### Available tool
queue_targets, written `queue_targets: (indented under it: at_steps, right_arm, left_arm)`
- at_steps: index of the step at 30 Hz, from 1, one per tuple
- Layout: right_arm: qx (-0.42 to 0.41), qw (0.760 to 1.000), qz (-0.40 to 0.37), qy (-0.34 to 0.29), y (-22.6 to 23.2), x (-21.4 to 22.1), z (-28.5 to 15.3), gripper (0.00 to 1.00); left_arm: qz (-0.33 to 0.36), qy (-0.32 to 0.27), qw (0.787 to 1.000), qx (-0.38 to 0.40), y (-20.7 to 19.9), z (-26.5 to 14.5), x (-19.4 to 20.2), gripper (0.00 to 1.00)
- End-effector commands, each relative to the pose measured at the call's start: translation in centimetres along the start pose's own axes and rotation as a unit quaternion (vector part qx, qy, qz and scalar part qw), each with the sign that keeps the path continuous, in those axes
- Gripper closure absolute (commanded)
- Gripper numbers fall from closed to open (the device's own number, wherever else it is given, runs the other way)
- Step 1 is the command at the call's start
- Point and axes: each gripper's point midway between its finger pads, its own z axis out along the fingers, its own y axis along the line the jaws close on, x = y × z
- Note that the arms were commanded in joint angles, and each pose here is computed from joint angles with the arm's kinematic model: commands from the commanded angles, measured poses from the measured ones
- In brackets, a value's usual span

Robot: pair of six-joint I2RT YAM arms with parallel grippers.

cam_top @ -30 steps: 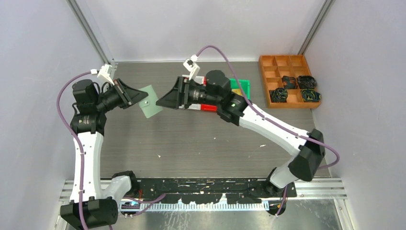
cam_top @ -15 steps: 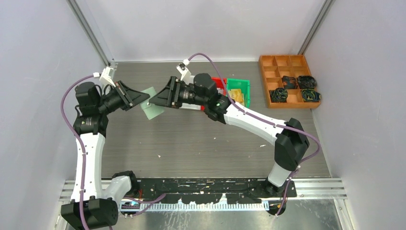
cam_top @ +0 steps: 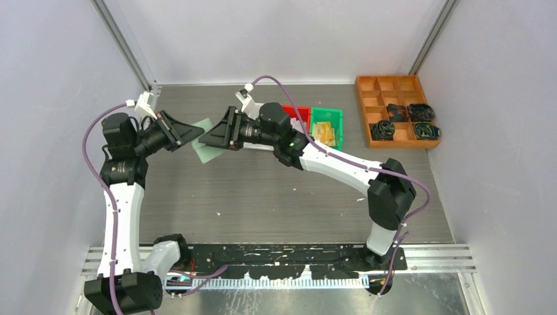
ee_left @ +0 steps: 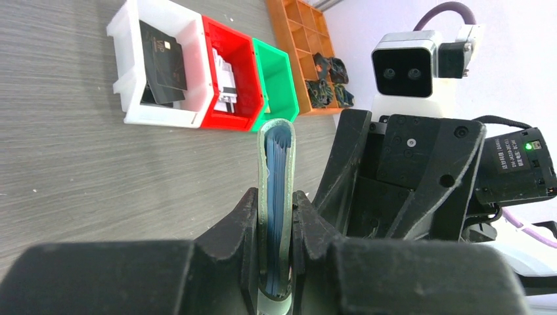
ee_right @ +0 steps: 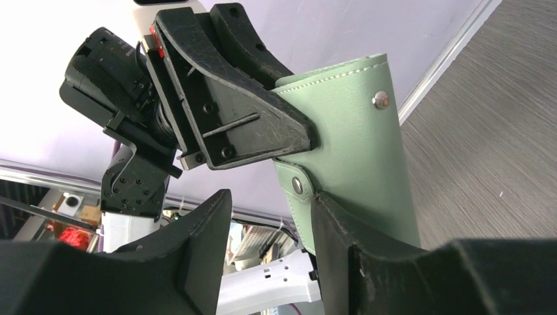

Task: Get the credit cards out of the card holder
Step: Open the card holder.

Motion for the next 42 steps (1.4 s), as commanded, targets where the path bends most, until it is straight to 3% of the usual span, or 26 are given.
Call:
queue_targets:
  at_steps: [1,12,18,27,28,31,33,38,42]
  right_arm:
    - [-0.070,0.997,0.010,-0.013,3.6,-1.1,1.3,0.48]
    - [-0.152,0.985,0.054,-0.063,6.4,-3.0,0.8,0.57]
    - [-0.180,0.980,0.062,-0.063,7.6,-3.0,0.8,0.73]
    - [-0.169,0.984,0.046,-0.028,8.6,-1.1,-0.5,0.73]
    - [-0.167,0.985,0.039,-0.029,8.7,-1.4,-1.1,0.70]
    - [-0.128,0.990,0.005,-0.053,8.2,-3.3,-3.0,0.48]
    - [-0.063,0.996,-0.027,-0.063,6.8,-4.4,-4.3,0.41]
    - [0.032,0.992,-0.093,-0.075,4.1,-6.2,-7.6,0.31]
    - [0.061,0.992,-0.106,-0.034,2.6,-5.5,-8.3,0.24]
  left_arm:
    - [0.030,-0.018,0.998,0.042,-2.7,-0.7,-0.8,1.00]
    - [-0.003,-0.028,0.999,0.032,-2.0,-0.4,-0.9,1.00]
    - [0.000,-0.043,0.999,0.013,-1.5,-0.4,-1.3,1.00]
    - [0.011,-0.056,0.998,0.003,-1.7,-0.5,-2.3,1.00]
    - [0.013,-0.057,0.998,0.004,-1.8,-0.5,-2.4,1.00]
    - [0.019,-0.055,0.998,0.013,-2.3,-0.6,-2.6,1.00]
    - [0.025,-0.048,0.998,0.027,-3.1,-0.8,-2.4,1.00]
    - [0.037,-0.033,0.996,0.072,-5.4,-1.3,-2.3,1.00]
    - [0.031,-0.024,0.994,0.102,-6.9,-1.7,-2.2,1.00]
